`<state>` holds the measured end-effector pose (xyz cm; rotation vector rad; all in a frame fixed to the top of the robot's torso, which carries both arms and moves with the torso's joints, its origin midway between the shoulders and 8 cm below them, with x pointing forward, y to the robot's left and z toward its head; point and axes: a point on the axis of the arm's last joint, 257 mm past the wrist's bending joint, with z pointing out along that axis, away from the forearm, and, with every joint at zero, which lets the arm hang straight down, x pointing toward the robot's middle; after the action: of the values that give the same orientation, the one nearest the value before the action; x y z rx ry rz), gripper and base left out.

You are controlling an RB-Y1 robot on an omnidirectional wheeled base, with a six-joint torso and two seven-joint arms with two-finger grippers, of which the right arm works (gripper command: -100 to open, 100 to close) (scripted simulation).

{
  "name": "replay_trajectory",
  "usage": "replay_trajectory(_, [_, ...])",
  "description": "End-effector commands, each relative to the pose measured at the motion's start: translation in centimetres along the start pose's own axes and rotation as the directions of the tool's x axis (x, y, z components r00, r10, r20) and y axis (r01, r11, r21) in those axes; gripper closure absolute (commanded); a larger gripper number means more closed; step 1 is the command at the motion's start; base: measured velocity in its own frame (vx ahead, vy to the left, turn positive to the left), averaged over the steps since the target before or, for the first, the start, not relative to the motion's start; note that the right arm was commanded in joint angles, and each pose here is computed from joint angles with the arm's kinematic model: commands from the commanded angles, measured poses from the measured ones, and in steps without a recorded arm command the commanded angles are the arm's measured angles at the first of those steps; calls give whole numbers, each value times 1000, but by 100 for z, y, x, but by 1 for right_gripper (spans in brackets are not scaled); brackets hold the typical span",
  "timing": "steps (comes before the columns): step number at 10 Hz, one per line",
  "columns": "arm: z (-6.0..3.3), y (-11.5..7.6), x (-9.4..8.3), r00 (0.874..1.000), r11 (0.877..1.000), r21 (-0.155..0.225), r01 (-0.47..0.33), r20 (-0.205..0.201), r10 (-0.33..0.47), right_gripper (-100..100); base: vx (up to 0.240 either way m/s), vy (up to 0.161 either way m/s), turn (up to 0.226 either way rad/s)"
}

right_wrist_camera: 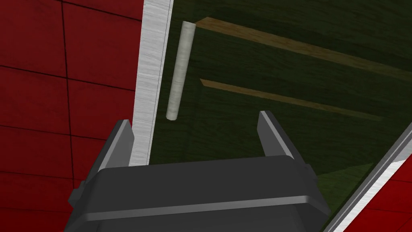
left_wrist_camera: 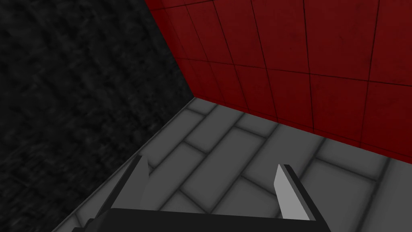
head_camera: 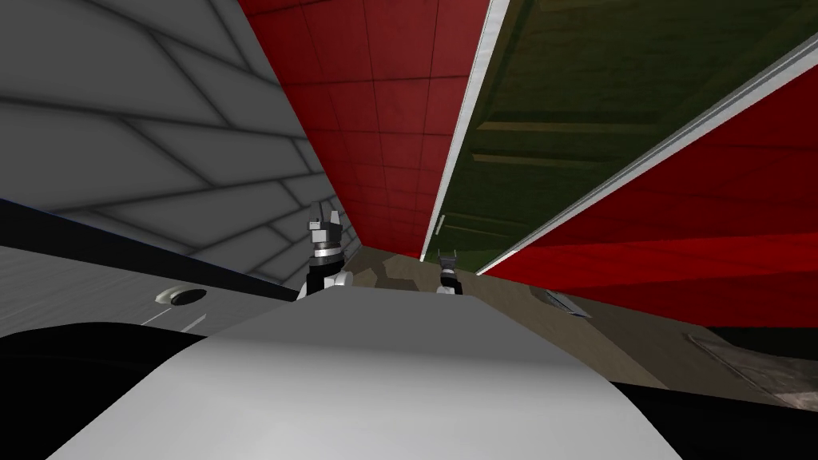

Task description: Pull the door open

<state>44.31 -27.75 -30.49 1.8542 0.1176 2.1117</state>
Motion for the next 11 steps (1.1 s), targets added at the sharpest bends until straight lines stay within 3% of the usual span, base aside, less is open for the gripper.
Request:
replay_trajectory(1, [-26, 43, -115, 999, 999, -9, -35, 20, 35, -100, 104, 4, 110])
replay_trajectory(11, [-131, 341, -697, 977, 981, -88, -175, 112, 184, -100, 104, -10, 84])
